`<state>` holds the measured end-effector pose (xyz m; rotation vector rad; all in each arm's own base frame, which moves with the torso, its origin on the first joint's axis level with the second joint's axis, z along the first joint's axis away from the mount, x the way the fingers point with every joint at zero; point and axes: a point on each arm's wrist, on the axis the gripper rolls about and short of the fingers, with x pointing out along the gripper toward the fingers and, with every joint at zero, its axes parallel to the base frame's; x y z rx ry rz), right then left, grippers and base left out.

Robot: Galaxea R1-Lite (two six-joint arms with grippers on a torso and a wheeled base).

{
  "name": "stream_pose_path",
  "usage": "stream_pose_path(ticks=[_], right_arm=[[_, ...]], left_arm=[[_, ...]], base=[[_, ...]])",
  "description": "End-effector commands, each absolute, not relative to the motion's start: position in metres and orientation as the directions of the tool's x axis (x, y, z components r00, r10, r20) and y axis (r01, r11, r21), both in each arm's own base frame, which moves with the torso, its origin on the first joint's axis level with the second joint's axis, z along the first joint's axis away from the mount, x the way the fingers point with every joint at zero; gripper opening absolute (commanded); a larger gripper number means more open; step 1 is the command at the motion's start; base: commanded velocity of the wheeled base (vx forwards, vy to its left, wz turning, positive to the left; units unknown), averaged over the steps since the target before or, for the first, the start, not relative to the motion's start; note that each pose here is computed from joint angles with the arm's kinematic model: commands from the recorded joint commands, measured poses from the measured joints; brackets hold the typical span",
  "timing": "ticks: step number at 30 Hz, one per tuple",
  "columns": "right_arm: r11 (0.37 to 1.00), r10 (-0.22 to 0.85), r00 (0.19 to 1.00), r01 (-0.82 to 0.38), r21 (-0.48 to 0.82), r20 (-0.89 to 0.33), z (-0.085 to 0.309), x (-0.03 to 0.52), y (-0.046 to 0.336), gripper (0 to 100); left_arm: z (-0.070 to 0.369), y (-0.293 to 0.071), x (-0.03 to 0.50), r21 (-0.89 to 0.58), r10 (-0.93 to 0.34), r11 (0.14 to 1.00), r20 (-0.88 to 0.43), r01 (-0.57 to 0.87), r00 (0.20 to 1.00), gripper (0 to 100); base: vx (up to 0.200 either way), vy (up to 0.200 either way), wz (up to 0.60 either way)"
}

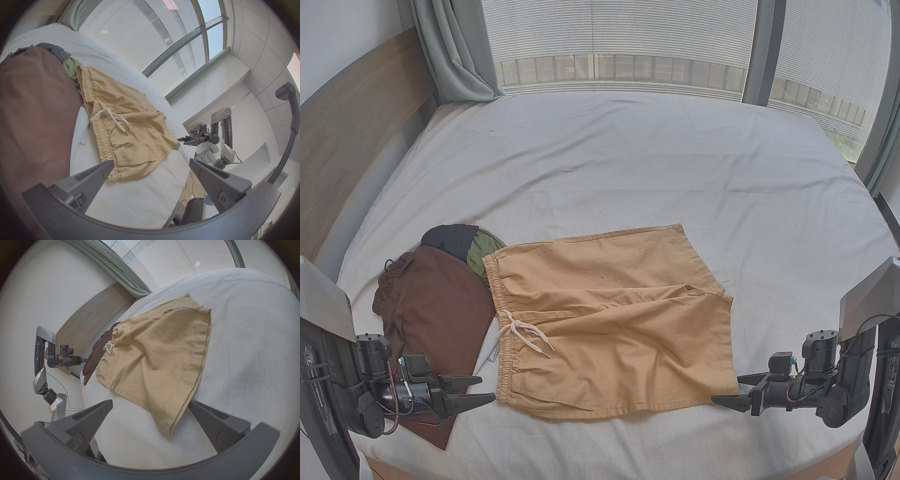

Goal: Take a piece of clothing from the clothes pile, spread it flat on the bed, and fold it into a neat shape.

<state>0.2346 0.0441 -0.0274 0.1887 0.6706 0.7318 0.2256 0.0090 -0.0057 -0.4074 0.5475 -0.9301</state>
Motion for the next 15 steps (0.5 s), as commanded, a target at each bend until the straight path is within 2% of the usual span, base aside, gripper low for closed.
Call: stream_pose_path(ticks=[1, 15], right_arm=[[0.747, 0.661, 0.552, -0.548, 0.377, -0.508, -0.029, 0.235, 0.045, 100], [0.756, 0.651, 0.562, -0.541, 0.368, -0.511, -0.029, 0.236, 0.045, 100]], left_arm=[[-0.022, 0.010, 0.229, -0.586, -0.837, 0.538, -0.285, 0.606, 0.467, 100], [-0.039, 0.010, 0.233, -0.608, -0.820, 0.563, -0.323, 0.560, 0.473, 100]], base=[[0.000, 0.000, 0.00], [0.000, 0.000, 0.00]])
